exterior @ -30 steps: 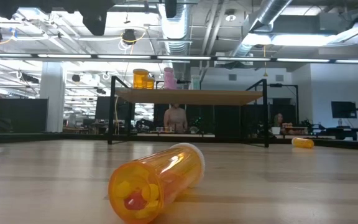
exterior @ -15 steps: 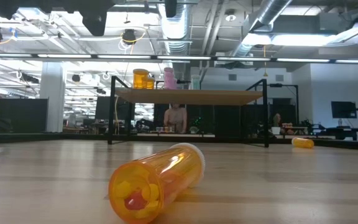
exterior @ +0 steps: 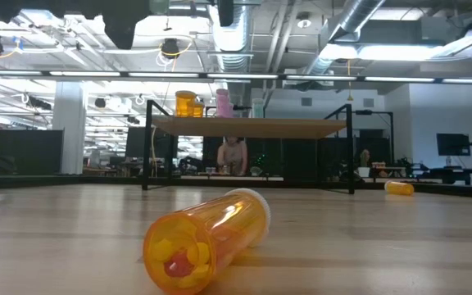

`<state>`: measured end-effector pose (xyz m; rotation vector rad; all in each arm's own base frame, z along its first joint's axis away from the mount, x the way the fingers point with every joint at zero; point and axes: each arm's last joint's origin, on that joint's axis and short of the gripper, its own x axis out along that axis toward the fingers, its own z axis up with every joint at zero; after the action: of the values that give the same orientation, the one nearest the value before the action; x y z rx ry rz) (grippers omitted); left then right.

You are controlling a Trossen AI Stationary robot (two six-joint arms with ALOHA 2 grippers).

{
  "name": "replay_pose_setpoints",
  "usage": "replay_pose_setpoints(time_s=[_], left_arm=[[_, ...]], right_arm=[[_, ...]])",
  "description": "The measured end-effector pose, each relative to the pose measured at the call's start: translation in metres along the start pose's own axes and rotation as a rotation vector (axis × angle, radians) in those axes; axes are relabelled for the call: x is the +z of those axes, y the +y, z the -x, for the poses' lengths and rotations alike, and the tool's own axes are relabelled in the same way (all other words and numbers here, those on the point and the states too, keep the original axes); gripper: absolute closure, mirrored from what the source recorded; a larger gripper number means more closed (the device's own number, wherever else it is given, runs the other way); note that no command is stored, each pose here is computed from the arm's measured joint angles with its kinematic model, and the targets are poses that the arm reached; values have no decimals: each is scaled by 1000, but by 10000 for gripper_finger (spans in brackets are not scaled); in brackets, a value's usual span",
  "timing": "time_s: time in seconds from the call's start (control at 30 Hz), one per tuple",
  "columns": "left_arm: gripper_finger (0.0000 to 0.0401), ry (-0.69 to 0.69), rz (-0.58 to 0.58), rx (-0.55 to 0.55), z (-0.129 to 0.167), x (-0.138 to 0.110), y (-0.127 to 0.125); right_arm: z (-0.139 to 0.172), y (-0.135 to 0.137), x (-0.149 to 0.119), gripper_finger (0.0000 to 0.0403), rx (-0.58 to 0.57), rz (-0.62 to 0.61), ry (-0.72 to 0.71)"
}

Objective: Pick and place medicine bottles onto shelf by color
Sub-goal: Put the small blue pill bottle aligned with other small blue pill bottles on the shelf

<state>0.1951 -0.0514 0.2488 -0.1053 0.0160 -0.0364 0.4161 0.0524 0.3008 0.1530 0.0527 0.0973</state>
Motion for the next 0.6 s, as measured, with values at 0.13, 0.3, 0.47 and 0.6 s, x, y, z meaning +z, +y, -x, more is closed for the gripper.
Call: replay_pose_setpoints(time_s=[0.13,0.3,0.47,0.6], left_arm=[[211,22,-10,60,11,3,4],[207,35,-6,90,29,10,9],[206,41,12,97,44,14,13],[206,52,14,92,50,14,13]], right_arm=[[0,-4,-1,278,-16,2,10],[0,-16,0,278,-48,6,23],[2,-37,2,278,-100,28,40],[12,-53,10,277,-143,26,38]])
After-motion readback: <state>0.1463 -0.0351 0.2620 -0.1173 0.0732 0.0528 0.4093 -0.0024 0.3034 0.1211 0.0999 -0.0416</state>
